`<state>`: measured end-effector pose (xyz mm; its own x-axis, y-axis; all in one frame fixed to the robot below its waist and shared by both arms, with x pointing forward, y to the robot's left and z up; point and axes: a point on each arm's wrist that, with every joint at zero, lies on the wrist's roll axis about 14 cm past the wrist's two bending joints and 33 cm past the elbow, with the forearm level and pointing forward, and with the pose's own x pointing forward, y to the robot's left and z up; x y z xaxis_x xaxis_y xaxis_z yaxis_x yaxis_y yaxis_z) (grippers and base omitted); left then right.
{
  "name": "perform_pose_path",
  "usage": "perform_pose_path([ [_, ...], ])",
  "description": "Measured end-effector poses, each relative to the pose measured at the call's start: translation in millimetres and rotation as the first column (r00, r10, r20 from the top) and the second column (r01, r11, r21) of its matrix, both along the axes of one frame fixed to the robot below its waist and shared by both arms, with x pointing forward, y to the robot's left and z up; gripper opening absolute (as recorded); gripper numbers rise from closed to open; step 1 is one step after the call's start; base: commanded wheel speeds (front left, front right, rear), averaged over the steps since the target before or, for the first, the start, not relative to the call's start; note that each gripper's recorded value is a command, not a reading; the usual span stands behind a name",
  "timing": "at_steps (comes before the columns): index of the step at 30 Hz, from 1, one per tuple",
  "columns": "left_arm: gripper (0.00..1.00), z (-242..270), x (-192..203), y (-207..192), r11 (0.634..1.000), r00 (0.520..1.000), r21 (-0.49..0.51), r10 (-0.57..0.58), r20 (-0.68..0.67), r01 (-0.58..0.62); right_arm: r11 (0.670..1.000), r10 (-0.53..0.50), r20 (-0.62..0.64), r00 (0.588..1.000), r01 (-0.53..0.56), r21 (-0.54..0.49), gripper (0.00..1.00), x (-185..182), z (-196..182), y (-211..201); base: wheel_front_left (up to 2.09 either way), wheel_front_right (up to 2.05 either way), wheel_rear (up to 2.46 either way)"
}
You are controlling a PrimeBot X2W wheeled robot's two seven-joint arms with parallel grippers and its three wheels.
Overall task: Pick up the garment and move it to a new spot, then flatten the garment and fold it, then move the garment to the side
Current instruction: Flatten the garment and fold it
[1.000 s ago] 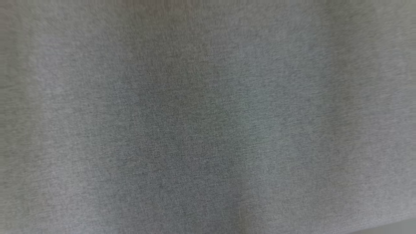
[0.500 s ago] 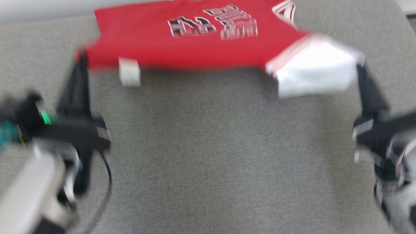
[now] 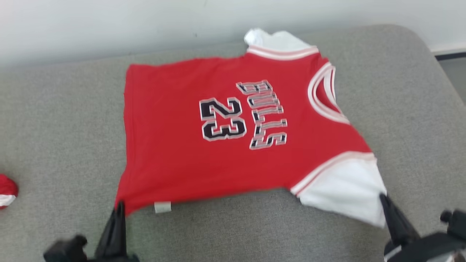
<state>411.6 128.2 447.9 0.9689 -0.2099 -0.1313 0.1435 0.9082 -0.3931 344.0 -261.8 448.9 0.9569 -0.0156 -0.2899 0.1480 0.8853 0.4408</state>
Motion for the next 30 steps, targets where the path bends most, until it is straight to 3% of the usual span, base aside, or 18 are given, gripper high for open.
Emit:
perform_pose_path([
  [9, 0.0, -29, -53, 20, 0.998, 0.993, 0.034, 0.062, -0.097, -0.059, 0.999, -0.031, -0.159, 0.987, 0.037, 0.033, 0.0, -65, -25, 7, 0.0, 0.0, 0.0],
  [13, 0.0, -29, -64, 25, 0.996, 0.992, 0.04, 0.081, -0.099, -0.077, 0.998, -0.018, -0.172, 0.985, 0.029, 0.06, 0.0, -72, -21, 17, 0.0, 0.0, 0.0],
  [23, 0.0, -8, -51, 8, 0.998, 1.0, 0.057, 0.018, -0.007, -0.017, 0.992, -0.031, -0.049, 0.998, 0.037, 0.12, 0.0, -45, 17, 19, 0.0, 0.0, 0.0],
  [30, 0.0, 17, -18, -5, 0.996, 0.995, 0.079, -0.045, 0.085, 0.038, 0.995, 0.01, 0.018, 1.0, -0.012, 0.104, 0.0, 0, 39, 18, 0.0, 0.0, 0.0],
])
